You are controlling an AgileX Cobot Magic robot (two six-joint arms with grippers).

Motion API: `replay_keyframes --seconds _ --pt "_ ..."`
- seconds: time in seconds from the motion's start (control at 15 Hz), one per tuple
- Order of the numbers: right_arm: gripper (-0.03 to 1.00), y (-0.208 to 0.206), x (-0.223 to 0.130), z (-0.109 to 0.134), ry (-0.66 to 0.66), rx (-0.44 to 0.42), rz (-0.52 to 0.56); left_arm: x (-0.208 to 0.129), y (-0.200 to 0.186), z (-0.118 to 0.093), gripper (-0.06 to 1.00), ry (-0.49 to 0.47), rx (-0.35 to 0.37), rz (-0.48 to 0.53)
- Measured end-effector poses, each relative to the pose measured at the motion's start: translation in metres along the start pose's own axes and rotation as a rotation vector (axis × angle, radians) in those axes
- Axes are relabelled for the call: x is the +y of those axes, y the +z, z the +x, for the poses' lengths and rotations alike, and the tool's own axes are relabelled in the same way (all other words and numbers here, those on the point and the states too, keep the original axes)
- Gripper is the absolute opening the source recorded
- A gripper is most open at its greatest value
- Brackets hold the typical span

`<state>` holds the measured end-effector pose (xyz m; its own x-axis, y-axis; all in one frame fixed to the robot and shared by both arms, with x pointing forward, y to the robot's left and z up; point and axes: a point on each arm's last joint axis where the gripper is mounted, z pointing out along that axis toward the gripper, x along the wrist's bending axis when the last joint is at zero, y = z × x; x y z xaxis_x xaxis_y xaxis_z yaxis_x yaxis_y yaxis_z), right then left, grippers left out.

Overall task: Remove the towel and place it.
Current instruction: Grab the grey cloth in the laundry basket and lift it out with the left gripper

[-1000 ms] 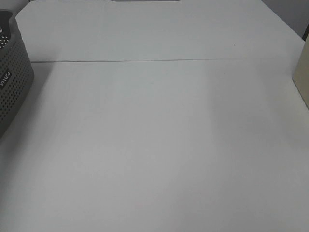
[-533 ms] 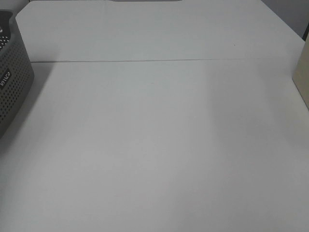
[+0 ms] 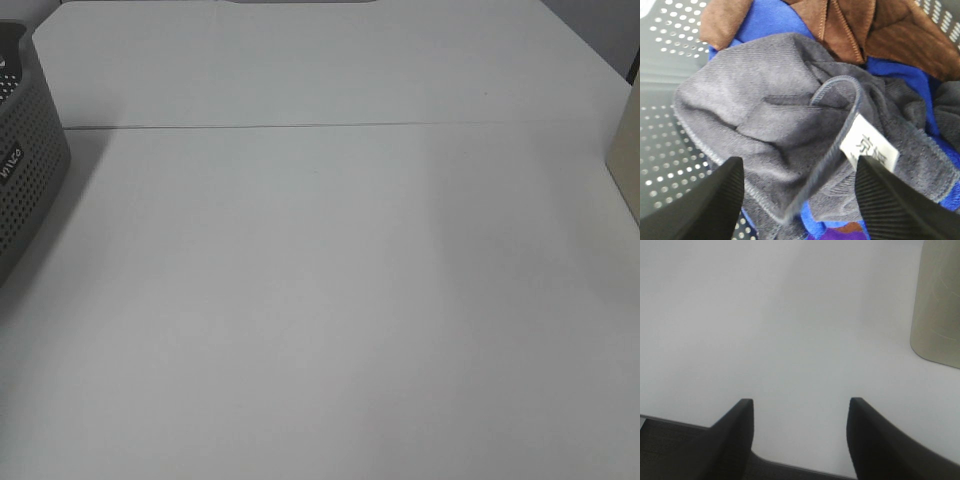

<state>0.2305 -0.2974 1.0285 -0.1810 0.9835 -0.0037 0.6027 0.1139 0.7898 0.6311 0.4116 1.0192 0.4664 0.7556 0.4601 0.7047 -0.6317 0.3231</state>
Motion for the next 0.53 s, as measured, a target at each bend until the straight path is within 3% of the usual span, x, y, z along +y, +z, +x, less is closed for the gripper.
replay_keyframes --seconds 0.2,0.33,0.53 --pt "0.55 0.0000 0.0000 0.0000 0.000 0.000 0.000 -0.0021 0.0068 -0.0034 0.59 -0.003 -0.030 0.020" --pt "0.55 0.0000 0.0000 0.0000 0.000 0.000 0.000 -0.0022 0.0068 -0.0037 0.51 -0.005 -0.034 0.021" --pt "0.55 0.0000 0.0000 -0.0001 0.002 -0.001 0.000 -0.0019 0.0072 -0.0042 0.20 -0.012 -0.038 0.018"
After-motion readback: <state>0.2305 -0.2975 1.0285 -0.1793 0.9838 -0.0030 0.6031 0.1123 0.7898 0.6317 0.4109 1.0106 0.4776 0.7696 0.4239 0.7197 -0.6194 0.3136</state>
